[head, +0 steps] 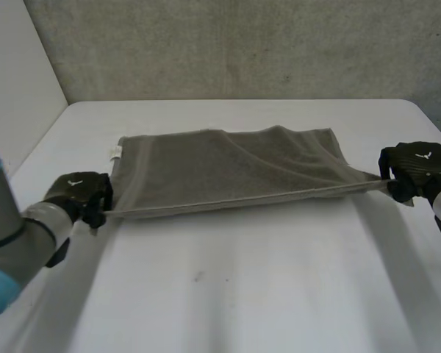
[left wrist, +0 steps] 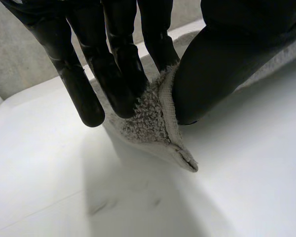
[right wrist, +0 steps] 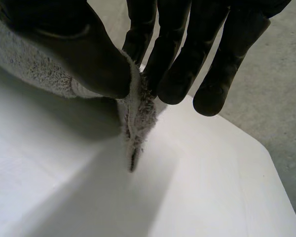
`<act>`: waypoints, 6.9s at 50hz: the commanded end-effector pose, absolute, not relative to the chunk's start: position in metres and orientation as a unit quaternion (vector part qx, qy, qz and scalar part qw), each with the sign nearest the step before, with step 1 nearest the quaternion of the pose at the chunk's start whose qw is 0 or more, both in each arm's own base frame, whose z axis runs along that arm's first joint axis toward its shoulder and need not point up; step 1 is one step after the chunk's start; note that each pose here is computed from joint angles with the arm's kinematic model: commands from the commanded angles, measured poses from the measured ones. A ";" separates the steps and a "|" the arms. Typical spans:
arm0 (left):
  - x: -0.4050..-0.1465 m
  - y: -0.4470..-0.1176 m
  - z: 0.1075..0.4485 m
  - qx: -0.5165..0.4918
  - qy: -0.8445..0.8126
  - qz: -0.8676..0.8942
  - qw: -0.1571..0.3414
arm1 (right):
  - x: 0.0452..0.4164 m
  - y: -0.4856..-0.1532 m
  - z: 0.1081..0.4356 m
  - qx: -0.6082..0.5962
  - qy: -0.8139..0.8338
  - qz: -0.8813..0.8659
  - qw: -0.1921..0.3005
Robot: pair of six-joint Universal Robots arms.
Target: Fold the towel.
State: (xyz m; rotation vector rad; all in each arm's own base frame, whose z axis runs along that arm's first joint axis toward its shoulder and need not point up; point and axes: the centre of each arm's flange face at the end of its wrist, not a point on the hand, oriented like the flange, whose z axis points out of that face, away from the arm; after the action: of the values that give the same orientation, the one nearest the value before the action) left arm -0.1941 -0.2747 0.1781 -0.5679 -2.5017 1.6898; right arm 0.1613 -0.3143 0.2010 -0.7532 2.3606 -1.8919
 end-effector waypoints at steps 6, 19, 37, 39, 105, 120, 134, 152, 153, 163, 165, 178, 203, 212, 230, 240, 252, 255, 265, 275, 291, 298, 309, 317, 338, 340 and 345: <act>-0.162 -0.213 0.250 -0.245 -0.785 0.568 -0.037 | 0.151 -0.241 0.257 -0.356 0.765 -0.534 -0.056; -0.160 -0.213 0.253 -0.257 -0.780 0.571 0.003 | 0.143 -0.255 0.266 -0.368 0.751 -0.545 -0.058; -0.174 -0.348 0.163 -0.217 -0.813 0.540 0.017 | 0.218 -0.379 0.179 -0.397 0.689 -0.600 -0.092; -0.174 -0.357 0.163 -0.204 -0.813 0.546 0.015 | 0.234 -0.390 0.170 -0.403 0.675 -0.611 -0.093; -0.202 -0.301 0.185 -0.161 -0.767 0.615 0.091 | 0.161 -0.345 0.118 -0.332 0.767 -0.544 -0.071; -0.204 -0.296 0.181 -0.164 -0.770 0.609 0.094 | 0.133 -0.364 0.121 -0.302 0.772 -0.549 -0.105; -0.204 -0.295 0.184 -0.164 -0.767 0.612 0.096 | 0.049 -0.395 0.177 -0.284 0.761 -0.528 -0.247; -0.208 -0.290 0.181 -0.169 -0.770 0.608 0.099 | 0.393 -0.223 0.180 -0.522 0.561 -0.638 0.079; -0.208 -0.289 0.180 -0.170 -0.771 0.606 0.100 | 0.403 -0.208 0.168 -0.539 0.557 -0.625 0.093; -0.211 -0.287 0.180 -0.173 -0.770 0.605 0.102 | 0.420 -0.167 0.134 -0.580 0.557 -0.583 0.118; -0.211 -0.287 0.180 -0.173 -0.771 0.605 0.102 | 0.418 -0.168 0.141 -0.575 0.556 -0.589 0.116; -0.217 -0.283 0.180 -0.181 -0.768 0.605 0.109 | 0.315 -0.235 0.187 -0.410 0.684 -0.601 0.061; -0.270 -0.246 0.185 -0.250 -0.740 0.603 0.163 | 0.229 -0.298 0.156 -0.323 0.723 -0.611 0.007; -0.259 -0.250 0.203 -0.226 -0.732 0.627 0.142 | 0.362 -0.235 0.187 -0.450 0.608 -0.640 0.131; -0.226 -0.271 0.218 -0.163 -0.736 0.652 0.085 | 0.396 -0.171 0.170 -0.552 0.603 -0.549 0.176; -0.276 -0.267 0.222 -0.171 -0.727 0.643 0.169 | 0.334 -0.231 0.207 -0.332 0.723 -0.561 0.230; -0.314 -0.244 0.160 -0.219 -0.801 0.527 0.183 | 0.331 -0.259 0.166 -0.292 0.792 -0.487 0.224; -0.316 -0.246 0.163 -0.212 -0.798 0.534 0.180 | 0.330 -0.256 0.163 -0.295 0.800 -0.473 0.221; -0.336 -0.263 0.195 -0.187 -0.764 0.580 0.210 | 0.321 -0.266 0.160 -0.281 0.802 -0.483 0.212; -0.352 -0.274 0.202 -0.177 -0.753 0.592 0.227 | 0.320 -0.268 0.154 -0.279 0.797 -0.492 0.213; -0.334 -0.259 0.128 -0.186 -0.845 0.481 0.140 | 0.323 -0.274 0.157 -0.279 0.788 -0.506 0.213; -0.309 -0.240 0.134 -0.172 -0.854 0.479 0.107 | 0.329 -0.275 0.147 -0.307 0.792 -0.489 0.200; -0.301 -0.227 0.134 -0.170 -0.849 0.489 0.110 | 0.329 -0.272 0.132 -0.355 0.788 -0.475 0.166; -0.304 -0.234 0.144 -0.164 -0.836 0.510 0.118 | 0.329 -0.271 0.151 -0.353 0.776 -0.494 0.170; -0.253 -0.250 0.322 -0.073 -0.719 0.677 0.139 | 0.261 -0.282 0.307 -0.231 0.700 -0.668 0.104; -0.245 -0.249 0.328 -0.073 -0.720 0.677 0.132 | 0.252 -0.285 0.310 -0.216 0.703 -0.672 0.089; -0.238 -0.247 0.335 -0.084 -0.720 0.676 0.136 | 0.236 -0.287 0.313 -0.199 0.707 -0.675 0.073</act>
State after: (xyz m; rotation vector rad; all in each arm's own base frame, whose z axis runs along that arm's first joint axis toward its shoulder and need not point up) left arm -0.2473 -0.2489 0.3273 -0.2201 -2.0791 1.9625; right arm 0.2517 -0.2842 0.3101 -0.6476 2.0842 -1.9922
